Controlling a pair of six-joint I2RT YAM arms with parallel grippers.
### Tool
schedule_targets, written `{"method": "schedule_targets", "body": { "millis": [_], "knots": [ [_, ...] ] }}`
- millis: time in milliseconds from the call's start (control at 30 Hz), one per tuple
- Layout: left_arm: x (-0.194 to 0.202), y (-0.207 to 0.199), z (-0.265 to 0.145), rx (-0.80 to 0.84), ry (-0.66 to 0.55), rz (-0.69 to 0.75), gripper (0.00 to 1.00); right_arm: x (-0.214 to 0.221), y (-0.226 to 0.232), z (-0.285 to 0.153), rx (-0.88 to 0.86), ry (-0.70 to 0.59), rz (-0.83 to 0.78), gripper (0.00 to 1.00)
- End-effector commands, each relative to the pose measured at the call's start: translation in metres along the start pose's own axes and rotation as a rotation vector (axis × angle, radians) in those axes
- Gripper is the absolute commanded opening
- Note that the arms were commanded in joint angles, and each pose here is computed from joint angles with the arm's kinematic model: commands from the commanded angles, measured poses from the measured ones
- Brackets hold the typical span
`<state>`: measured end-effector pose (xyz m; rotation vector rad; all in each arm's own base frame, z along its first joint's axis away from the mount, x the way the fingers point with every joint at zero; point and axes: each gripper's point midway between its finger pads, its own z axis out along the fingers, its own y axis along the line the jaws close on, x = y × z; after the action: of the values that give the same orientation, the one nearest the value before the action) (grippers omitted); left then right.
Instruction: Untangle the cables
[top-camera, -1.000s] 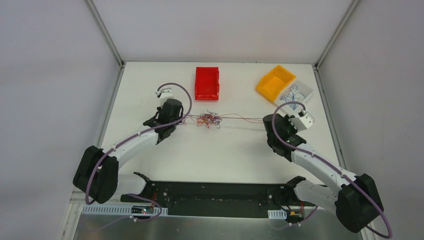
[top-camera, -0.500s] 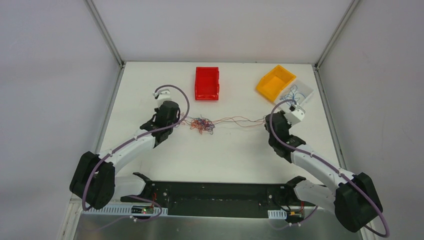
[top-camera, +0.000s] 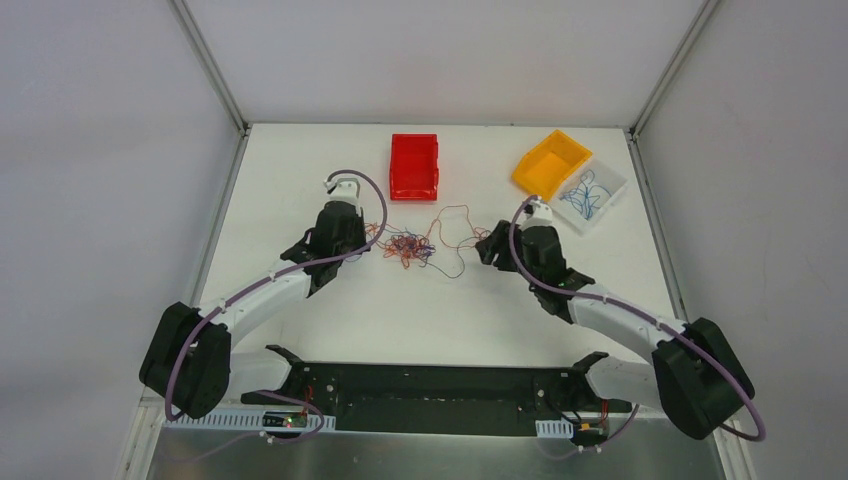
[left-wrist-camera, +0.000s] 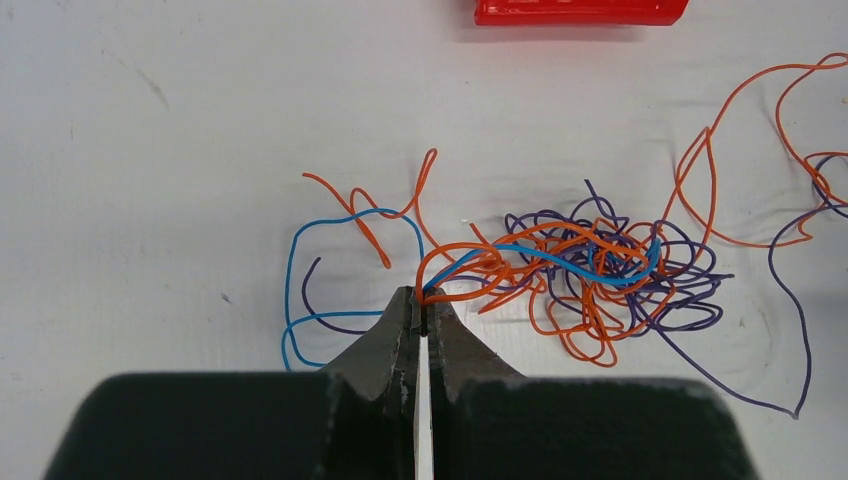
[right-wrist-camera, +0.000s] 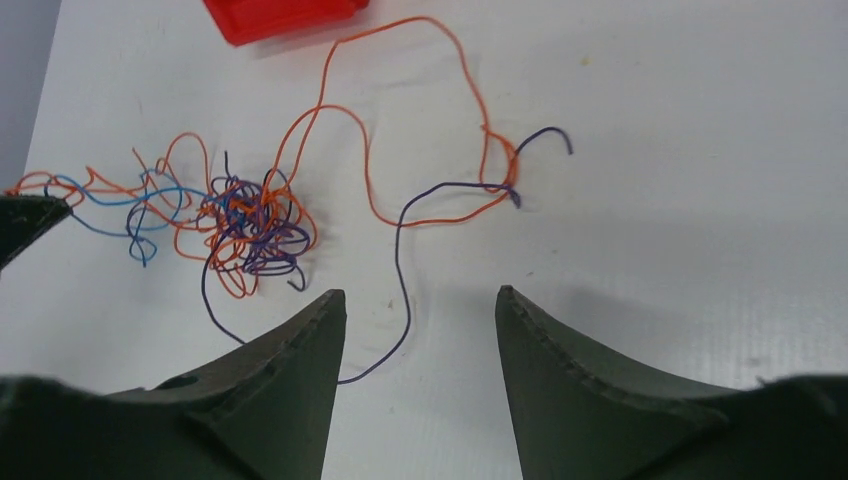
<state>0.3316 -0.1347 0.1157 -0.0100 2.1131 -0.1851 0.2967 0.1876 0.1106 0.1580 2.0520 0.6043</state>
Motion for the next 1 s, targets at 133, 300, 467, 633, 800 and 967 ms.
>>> {"method": "schedule_targets", "body": {
  "millis": [133, 300, 467, 633, 800, 967],
  "knots": [
    [-0.008, -0.008, -0.003, 0.053, -0.029, 0.014, 0.00, 0.000, 0.012, 0.030, 0.083, 0.057, -0.038, 0.68],
    [-0.008, -0.007, -0.004, 0.051, -0.031, 0.018, 0.00, -0.018, 0.001, 0.035, 0.205, 0.043, -0.092, 0.76],
    [-0.008, -0.012, -0.005, 0.074, -0.026, 0.018, 0.00, -0.030, 0.010, 0.063, 0.247, 0.182, -0.189, 0.86],
    [-0.006, -0.011, -0.003, 0.067, -0.020, 0.022, 0.00, -0.016, 0.037, 0.104, 0.098, 0.328, -0.328, 0.88],
    [-0.006, -0.012, -0.004, 0.073, -0.018, 0.026, 0.00, -0.011, 0.051, 0.122, 0.040, 0.410, -0.365, 0.98],
    [-0.007, -0.012, -0.005, 0.073, -0.023, 0.029, 0.00, -0.014, 0.059, 0.123, 0.093, 0.431, -0.272, 0.99]
  ]
}}
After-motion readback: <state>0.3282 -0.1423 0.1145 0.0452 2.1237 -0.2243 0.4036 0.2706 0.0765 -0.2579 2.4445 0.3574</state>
